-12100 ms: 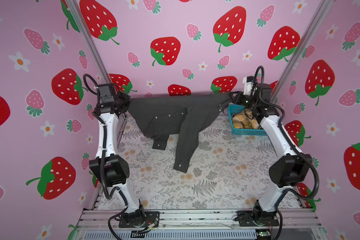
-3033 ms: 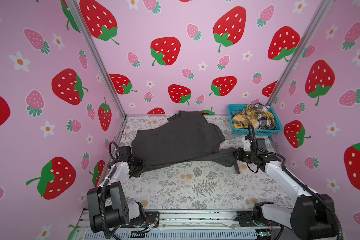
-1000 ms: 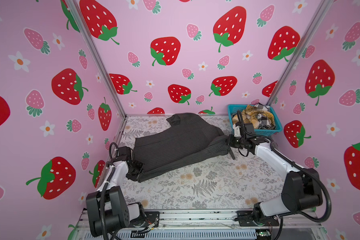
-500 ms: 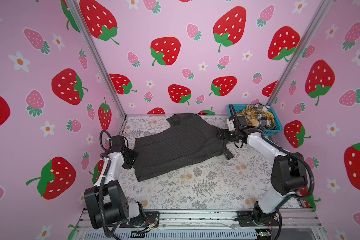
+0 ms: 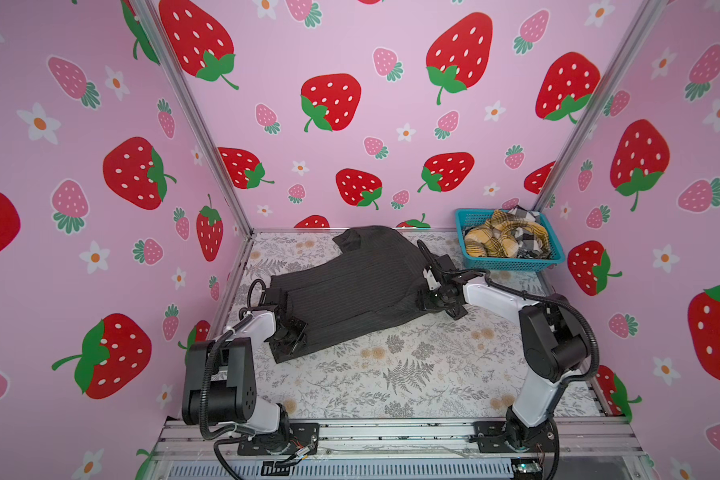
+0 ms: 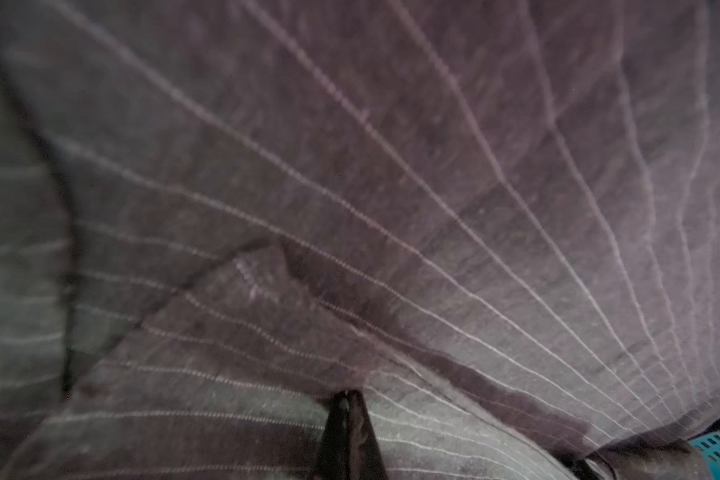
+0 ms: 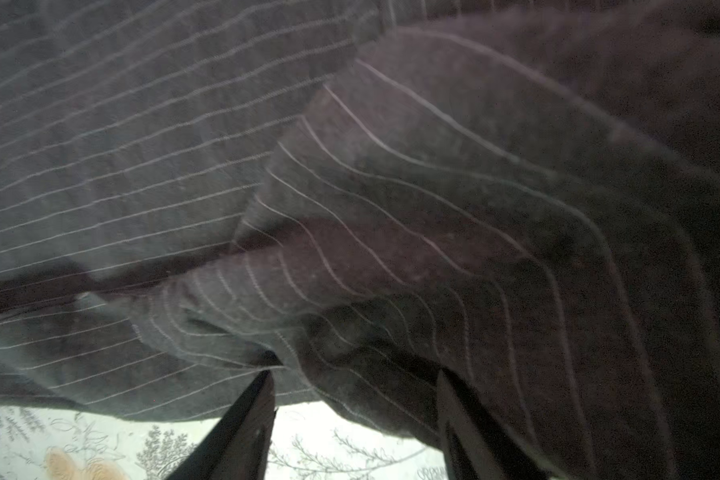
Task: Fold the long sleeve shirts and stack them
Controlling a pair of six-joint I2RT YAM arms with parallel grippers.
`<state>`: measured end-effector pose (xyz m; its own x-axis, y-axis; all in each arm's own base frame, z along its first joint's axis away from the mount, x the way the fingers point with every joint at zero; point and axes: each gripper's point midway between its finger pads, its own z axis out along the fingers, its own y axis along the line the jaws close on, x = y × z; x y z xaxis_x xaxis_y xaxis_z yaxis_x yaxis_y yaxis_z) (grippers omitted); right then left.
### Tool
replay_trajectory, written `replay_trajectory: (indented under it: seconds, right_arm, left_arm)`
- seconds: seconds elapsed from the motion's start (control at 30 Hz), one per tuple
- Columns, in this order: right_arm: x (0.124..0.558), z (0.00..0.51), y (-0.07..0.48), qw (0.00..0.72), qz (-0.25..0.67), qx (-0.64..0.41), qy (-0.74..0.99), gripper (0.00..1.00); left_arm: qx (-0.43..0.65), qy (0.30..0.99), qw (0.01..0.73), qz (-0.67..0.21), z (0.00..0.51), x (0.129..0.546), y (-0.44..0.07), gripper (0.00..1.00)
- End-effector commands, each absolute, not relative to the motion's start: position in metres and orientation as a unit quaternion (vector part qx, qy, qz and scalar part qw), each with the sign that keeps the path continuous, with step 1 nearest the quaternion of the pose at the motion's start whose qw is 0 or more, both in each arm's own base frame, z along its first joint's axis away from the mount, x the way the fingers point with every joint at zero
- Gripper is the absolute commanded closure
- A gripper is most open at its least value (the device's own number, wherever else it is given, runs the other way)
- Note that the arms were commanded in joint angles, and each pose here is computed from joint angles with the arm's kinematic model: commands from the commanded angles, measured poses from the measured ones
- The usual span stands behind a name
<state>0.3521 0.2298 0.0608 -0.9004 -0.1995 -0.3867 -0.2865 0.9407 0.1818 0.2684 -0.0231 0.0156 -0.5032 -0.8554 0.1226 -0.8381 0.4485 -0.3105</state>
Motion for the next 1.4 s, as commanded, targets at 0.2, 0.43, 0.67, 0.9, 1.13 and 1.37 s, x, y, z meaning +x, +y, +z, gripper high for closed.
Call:
replay_trajectory:
  seconds: [0.2,0.43,0.67,0.9,1.13,1.37]
  right_arm:
    - [0.319,0.102,0.152,0.228,0.04,-0.025,0.973,0.18]
    - [0.29,0.089,0.157,0.185,0.258,0.169,0.933,0.12]
    - [0.291,0.081,0.159,0.187,0.372,0.33,0.847,0.13]
    - [0.31,0.054,0.149,0.192,0.382,0.389,0.816,0.23]
    - [0.331,0.043,0.129,0.221,0.344,0.398,0.821,0.32]
    - [0.348,0.027,0.116,0.213,0.332,0.403,0.826,0.7]
  left_arm:
    - [-0.494,0.855,0.004,-0.159,-0.01,0.268,-0.003,1.0]
    - [-0.457,0.875,0.013,-0.16,-0.006,0.282,0.004,1.0]
    - [-0.411,0.887,0.041,-0.205,0.015,0.308,-0.006,1.0]
    - [-0.383,0.902,0.06,-0.192,0.034,0.309,-0.008,1.0]
    - [-0.377,0.904,0.052,-0.194,0.035,0.307,-0.01,1.0]
    - [-0.375,0.906,0.057,-0.188,0.041,0.308,-0.007,1.0]
